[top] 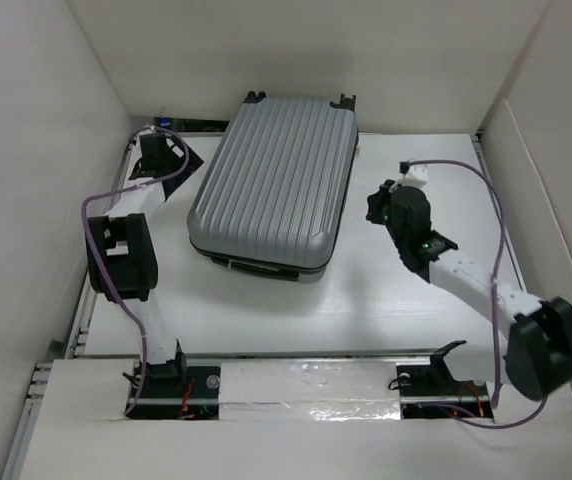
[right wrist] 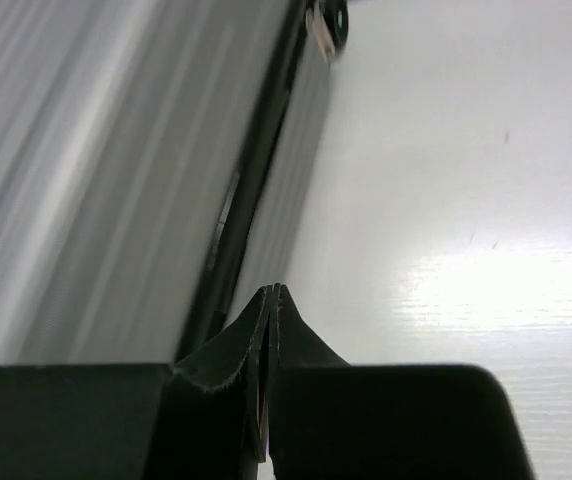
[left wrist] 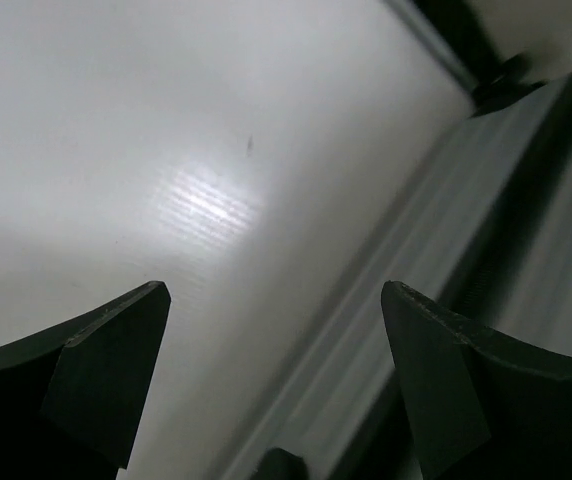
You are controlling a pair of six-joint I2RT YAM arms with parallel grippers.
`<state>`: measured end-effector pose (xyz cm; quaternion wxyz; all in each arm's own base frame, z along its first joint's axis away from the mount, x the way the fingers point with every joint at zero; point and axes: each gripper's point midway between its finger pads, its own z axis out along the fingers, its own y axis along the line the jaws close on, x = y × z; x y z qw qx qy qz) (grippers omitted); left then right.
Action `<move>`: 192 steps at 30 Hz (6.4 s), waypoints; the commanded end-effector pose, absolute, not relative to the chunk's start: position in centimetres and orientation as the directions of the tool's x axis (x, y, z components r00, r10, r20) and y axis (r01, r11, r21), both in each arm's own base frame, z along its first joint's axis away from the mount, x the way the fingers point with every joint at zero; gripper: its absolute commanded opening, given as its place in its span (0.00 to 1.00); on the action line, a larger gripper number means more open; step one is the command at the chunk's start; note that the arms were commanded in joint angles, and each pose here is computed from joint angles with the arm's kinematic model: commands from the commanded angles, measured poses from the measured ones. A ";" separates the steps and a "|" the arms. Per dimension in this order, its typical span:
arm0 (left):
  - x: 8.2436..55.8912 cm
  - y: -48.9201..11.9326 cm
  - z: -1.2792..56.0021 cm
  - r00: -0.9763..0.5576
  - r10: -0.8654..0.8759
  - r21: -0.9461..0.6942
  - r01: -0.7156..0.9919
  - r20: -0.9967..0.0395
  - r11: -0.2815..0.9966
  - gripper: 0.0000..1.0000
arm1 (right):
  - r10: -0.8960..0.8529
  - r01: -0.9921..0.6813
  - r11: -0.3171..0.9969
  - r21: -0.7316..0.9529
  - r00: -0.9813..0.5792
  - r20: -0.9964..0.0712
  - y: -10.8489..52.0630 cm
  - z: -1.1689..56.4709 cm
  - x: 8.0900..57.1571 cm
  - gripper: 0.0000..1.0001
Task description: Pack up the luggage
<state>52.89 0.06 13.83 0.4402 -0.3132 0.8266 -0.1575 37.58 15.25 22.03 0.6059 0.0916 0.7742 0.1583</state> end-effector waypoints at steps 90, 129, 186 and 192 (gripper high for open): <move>52.9 -1.0 19.7 -0.225 -0.897 -0.897 -0.147 -0.380 0.417 0.99 | 0.292 -0.337 0.849 0.407 -0.343 -0.893 13.3 23.1 36.9 0.44; 51.5 -3.6 35.3 -0.239 -0.861 -0.891 0.053 -0.450 0.451 0.00 | 0.231 -0.354 0.853 0.384 -0.403 -0.885 14.8 20.7 36.7 0.50; 28.3 -7.8 18.1 -0.270 -0.760 -0.799 0.068 -0.591 0.598 0.00 | 0.016 -0.618 0.657 0.432 -0.562 -0.827 24.6 17.4 11.5 0.02; 25.1 -10.0 12.6 -0.397 -0.696 -0.771 0.049 -0.599 0.635 0.00 | 0.025 -0.563 0.717 0.411 -0.568 -0.823 24.5 14.8 12.3 0.27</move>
